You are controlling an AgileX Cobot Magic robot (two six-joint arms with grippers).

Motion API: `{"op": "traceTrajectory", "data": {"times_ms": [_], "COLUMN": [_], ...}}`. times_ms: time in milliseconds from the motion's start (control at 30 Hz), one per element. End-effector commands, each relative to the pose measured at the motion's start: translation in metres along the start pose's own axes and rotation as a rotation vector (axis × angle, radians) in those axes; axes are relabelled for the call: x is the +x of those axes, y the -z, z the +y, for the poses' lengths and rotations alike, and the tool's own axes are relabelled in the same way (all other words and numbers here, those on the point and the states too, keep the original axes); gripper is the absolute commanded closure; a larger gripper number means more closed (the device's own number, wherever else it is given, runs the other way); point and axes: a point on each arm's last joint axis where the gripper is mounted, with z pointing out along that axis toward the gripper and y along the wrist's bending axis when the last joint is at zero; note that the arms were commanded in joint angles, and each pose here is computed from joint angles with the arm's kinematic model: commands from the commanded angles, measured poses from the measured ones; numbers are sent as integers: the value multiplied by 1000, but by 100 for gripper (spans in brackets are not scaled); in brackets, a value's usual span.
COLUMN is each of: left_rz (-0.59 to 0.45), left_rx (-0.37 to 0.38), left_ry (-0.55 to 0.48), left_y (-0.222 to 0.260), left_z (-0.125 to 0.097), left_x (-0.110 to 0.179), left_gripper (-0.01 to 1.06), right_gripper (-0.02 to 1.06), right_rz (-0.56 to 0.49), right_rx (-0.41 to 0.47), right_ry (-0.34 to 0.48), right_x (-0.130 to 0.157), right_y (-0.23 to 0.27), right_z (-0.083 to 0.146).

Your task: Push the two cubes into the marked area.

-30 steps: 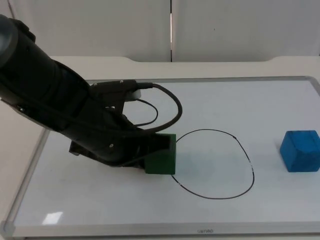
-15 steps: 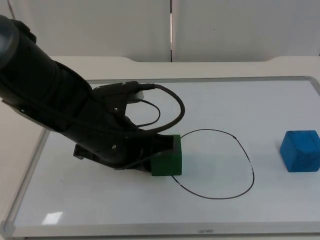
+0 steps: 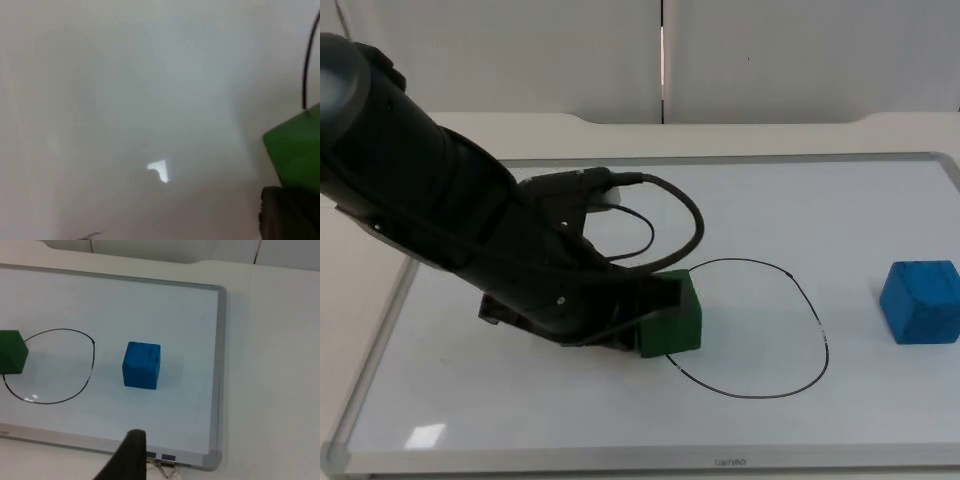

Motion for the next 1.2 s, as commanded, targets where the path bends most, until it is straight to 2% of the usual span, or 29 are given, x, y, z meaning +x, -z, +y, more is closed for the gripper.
{"op": "traceTrajectory", "data": {"times_ms": [0, 467, 867, 1167], "left_rz": [10, -33, -49, -49], "left_rx": [5, 43, 8, 68], "left_ry": [-3, -22, -51, -88], "left_y": [-2, -1, -2, -1], "left_z": [-5, -17, -22, -32], "left_x": [4, -12, -9, -15], "left_gripper": [105, 105, 105, 105], "right_gripper": [-1, -1, -1, -1], "right_rz": [-2, -2, -2, -2], "right_rx": [5, 5, 5, 5], "right_ry": [0, 0, 0, 0], "right_x": [1, 1, 1, 1], "right_y": [-1, -1, -1, -1], "right_z": [0, 0, 0, 0]}}
